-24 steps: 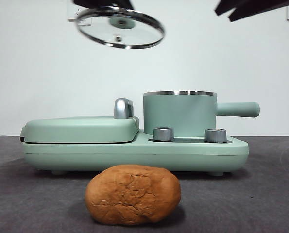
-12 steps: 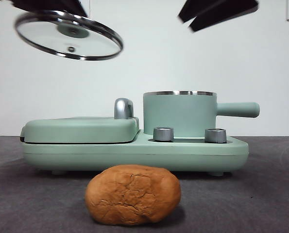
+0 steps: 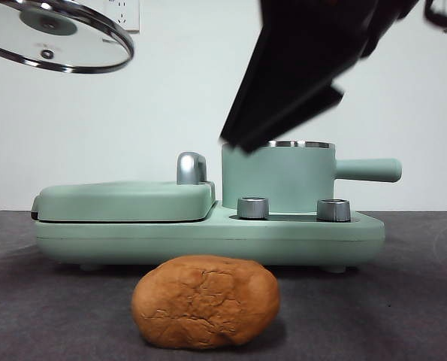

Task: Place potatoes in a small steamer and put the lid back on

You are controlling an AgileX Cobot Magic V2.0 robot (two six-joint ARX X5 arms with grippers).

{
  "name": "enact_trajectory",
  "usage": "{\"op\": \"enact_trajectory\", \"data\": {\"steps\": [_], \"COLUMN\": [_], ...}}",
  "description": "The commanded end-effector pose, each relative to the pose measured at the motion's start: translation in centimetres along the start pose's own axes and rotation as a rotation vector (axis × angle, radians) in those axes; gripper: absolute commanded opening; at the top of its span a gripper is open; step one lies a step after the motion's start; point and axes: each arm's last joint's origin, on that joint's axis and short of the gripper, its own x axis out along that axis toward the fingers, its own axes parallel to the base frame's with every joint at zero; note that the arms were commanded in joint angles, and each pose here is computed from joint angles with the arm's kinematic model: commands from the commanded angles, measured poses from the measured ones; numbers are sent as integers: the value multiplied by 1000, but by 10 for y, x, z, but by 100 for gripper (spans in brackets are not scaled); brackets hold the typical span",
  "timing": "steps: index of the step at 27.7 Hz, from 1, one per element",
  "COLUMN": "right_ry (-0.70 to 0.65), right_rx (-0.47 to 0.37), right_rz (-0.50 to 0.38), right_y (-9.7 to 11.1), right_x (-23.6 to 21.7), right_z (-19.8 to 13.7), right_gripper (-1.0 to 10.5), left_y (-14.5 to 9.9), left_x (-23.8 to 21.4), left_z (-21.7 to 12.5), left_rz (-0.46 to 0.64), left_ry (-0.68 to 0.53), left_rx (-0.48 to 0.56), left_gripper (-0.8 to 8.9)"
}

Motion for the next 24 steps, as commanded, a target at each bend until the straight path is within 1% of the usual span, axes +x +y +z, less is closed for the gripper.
{"op": "enact_trajectory", "data": {"steps": [1, 8, 11, 14, 17, 24], "right_ry": [34, 120, 145, 152, 151, 177], "right_rx": [-20, -35, -38, -44, -44, -34], "right_rz": [28, 58, 43, 20, 20, 31], "right_y": [1, 0, -2, -5, -6, -7], "right_x": [16, 47, 56, 62, 66, 73], "right_z": [3, -2, -4, -5, -6, -9], "right_gripper": [330, 331, 332, 336, 372, 371], "left_y": [1, 2, 2, 2, 1, 1], "left_x": [-4, -4, -4, -4, -4, -4], "left_z": [7, 7, 7, 7, 5, 3], "left_rz": [8, 13, 13, 13, 12, 10], "left_ry": [-50, -49, -49, -46, -30, -6], "left_rx": [7, 26, 26, 29, 40, 47], "left_gripper": [15, 15, 15, 15, 15, 15]}}
